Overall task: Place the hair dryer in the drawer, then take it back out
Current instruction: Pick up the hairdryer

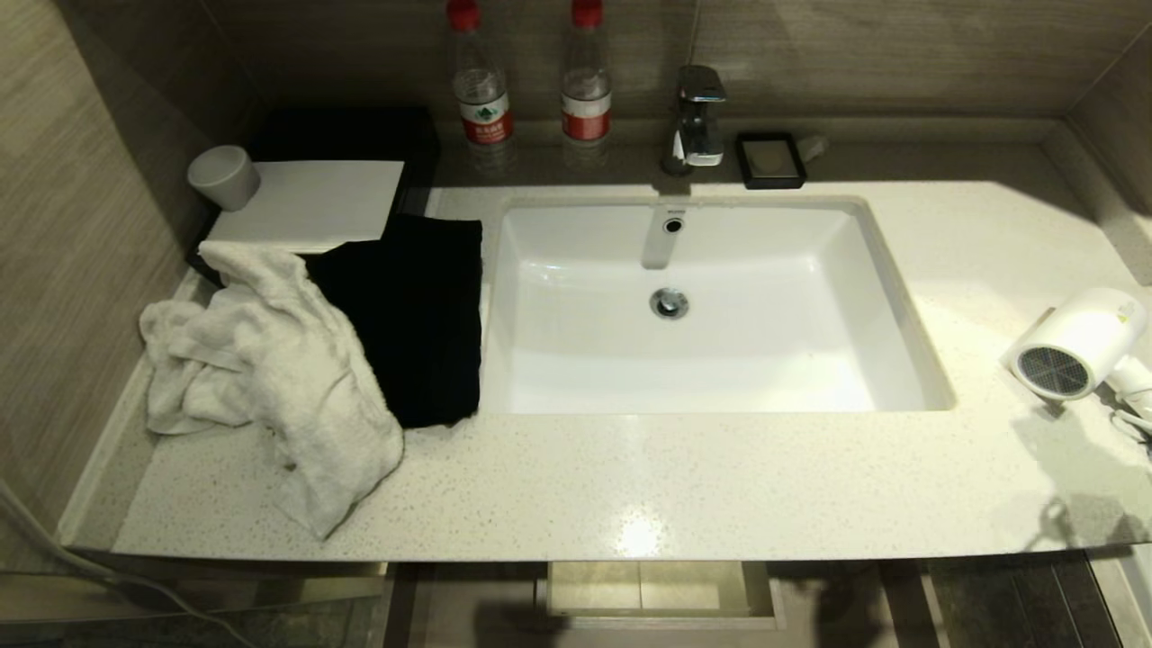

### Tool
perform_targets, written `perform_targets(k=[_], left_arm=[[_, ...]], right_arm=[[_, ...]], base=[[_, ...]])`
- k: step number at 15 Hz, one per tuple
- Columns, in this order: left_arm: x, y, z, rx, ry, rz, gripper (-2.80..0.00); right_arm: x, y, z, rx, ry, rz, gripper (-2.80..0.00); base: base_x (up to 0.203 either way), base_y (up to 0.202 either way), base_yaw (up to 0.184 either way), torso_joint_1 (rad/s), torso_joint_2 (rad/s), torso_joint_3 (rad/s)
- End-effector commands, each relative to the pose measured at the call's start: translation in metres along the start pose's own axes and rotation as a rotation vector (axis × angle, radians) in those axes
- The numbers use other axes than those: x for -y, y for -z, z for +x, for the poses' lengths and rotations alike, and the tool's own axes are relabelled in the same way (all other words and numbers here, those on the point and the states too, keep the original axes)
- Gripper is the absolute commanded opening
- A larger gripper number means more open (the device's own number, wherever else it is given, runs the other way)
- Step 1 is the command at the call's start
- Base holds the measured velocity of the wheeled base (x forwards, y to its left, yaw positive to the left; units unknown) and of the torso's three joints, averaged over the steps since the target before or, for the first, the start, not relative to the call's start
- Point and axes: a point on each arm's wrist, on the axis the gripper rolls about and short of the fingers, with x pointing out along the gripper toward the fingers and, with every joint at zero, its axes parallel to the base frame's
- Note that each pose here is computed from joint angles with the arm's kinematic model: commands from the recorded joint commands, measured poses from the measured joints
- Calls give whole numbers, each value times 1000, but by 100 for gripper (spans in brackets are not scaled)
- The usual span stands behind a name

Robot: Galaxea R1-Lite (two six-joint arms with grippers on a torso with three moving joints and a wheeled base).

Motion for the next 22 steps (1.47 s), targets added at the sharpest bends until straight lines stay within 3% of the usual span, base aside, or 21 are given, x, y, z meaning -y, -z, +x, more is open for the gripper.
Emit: perform_targets(k=[1, 4, 5, 8, 16, 22], left_arm=[[0, 0, 0, 1, 0, 0, -280], [0, 0, 0, 1, 0, 0, -280], [0, 0, 0, 2, 0, 0, -280], [0, 0, 0, 2, 0, 0, -280], [0, 0, 0, 1, 0, 0, -280], [0, 0, 0, 2, 0, 0, -280]], right_arm=[[7, 2, 24, -37, -16, -51, -280], [15, -1, 42, -64, -22, -43, -280], [15, -1, 44, -69, -26, -40, 0], [15, 3, 57, -79, -83, -6, 0], [20, 8, 77, -112, -132, 69, 0], [27, 0, 102, -69, -219, 99, 0]], base=[[0, 0, 0, 0, 0, 0], [0, 0, 0, 0, 0, 0], [0, 0, 0, 0, 0, 0], [0, 0, 0, 0, 0, 0], [0, 0, 0, 0, 0, 0], [0, 0, 0, 0, 0, 0]])
